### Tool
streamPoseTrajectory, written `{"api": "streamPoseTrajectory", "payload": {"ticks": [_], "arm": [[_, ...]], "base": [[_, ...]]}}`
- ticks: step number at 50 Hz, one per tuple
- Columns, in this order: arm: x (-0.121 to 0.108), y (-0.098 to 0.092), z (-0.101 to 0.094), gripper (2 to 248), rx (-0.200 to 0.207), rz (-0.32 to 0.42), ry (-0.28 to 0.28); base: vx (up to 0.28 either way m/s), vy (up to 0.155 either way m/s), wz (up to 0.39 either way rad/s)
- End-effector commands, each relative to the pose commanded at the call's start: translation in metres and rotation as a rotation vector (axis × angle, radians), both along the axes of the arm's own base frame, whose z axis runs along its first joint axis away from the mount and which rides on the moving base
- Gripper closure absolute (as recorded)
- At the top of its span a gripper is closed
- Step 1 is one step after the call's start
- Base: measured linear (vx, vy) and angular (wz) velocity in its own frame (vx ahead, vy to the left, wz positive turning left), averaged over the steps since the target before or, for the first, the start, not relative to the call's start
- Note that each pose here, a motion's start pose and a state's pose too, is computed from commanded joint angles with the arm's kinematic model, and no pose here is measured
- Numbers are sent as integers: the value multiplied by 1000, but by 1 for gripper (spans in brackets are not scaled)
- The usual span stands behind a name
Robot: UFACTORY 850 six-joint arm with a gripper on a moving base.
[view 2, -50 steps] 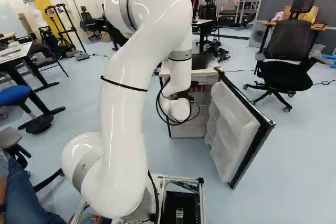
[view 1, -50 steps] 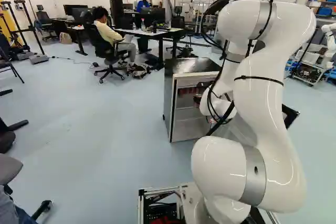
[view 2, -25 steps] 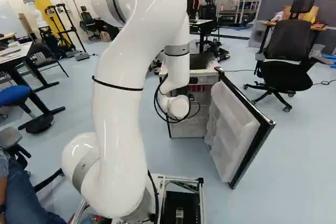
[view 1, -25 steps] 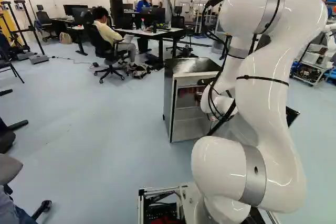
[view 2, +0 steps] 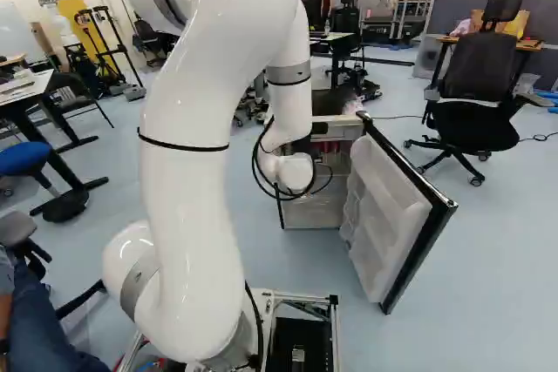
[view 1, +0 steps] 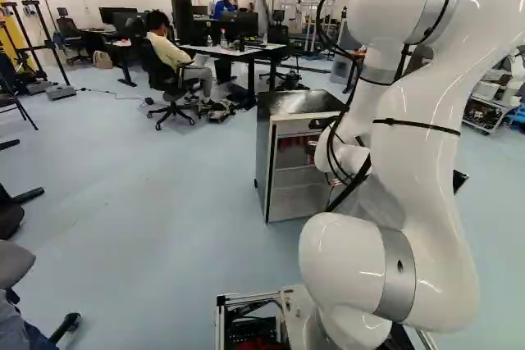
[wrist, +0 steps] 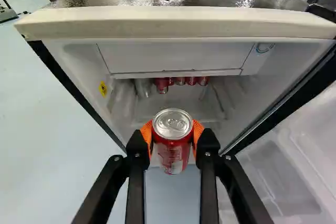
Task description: Grab a drink from the fridge
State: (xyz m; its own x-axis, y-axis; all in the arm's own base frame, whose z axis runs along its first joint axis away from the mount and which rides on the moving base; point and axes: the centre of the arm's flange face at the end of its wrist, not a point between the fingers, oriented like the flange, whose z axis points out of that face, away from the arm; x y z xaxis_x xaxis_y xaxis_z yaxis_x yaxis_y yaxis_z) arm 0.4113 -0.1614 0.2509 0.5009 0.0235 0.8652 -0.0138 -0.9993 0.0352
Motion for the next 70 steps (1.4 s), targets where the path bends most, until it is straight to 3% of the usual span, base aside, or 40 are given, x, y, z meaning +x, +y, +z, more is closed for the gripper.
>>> {"api": "streamPoseTrajectory", "payload": {"ticks": [70], "arm": [[-16,6,66,154,-66,-6,25]], "base": [[0,0,0]]}}
